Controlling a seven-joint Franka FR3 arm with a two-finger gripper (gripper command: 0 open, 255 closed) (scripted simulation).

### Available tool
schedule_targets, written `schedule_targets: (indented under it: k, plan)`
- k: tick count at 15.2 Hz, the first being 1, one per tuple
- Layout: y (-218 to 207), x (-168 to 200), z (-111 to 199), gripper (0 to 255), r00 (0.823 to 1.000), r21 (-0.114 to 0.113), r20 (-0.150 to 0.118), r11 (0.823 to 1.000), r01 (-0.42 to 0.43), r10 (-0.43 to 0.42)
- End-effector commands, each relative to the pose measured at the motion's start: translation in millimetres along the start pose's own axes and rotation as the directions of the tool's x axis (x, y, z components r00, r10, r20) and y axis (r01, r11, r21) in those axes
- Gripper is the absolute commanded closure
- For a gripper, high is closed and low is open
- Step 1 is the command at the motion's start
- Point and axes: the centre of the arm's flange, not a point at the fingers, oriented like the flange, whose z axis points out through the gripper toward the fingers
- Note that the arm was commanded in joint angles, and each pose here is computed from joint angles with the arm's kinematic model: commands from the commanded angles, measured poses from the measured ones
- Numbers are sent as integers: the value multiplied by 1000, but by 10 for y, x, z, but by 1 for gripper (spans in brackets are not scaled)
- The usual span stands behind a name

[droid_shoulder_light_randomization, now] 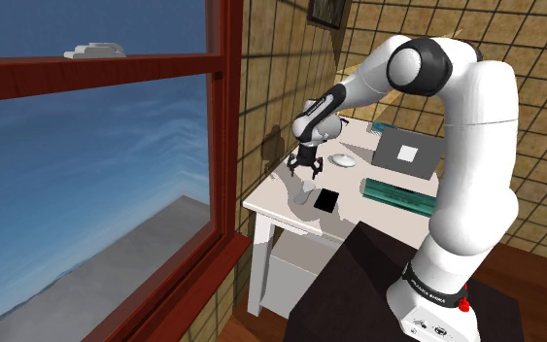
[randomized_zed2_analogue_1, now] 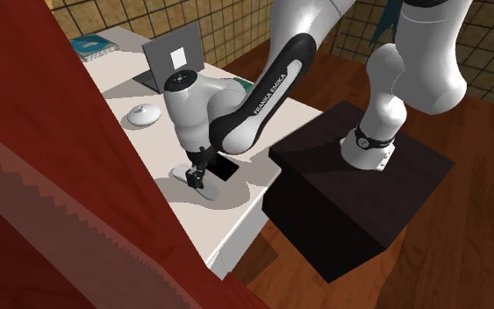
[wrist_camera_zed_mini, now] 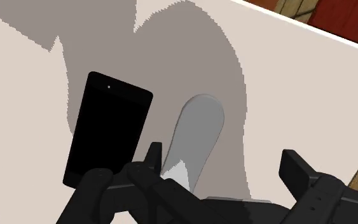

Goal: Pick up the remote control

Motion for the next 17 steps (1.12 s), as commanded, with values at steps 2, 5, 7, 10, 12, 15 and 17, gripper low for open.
schedule_targets:
  k: [2, 5, 7, 10, 12, 15, 17]
  plan:
    - [85, 272, 294, 0, 997, -1, -5, 997, -72, 72]
    - [175, 538, 566, 0, 990, -1, -10, 990, -142, 142]
    - [246, 712, 746, 0, 982, -1, -13, 982, -189, 189]
    - [292, 816, 909, 0, 976, 0, -15, 976, -217, 217]
    - [290, 817, 1014, 0, 976, 0, -15, 976, -217, 217]
    - [288, 819, 1173, 0, 976, 0, -15, 976, -217, 217]
    - [287, 819, 1256, 0, 976, 0, -15, 976, -217, 217]
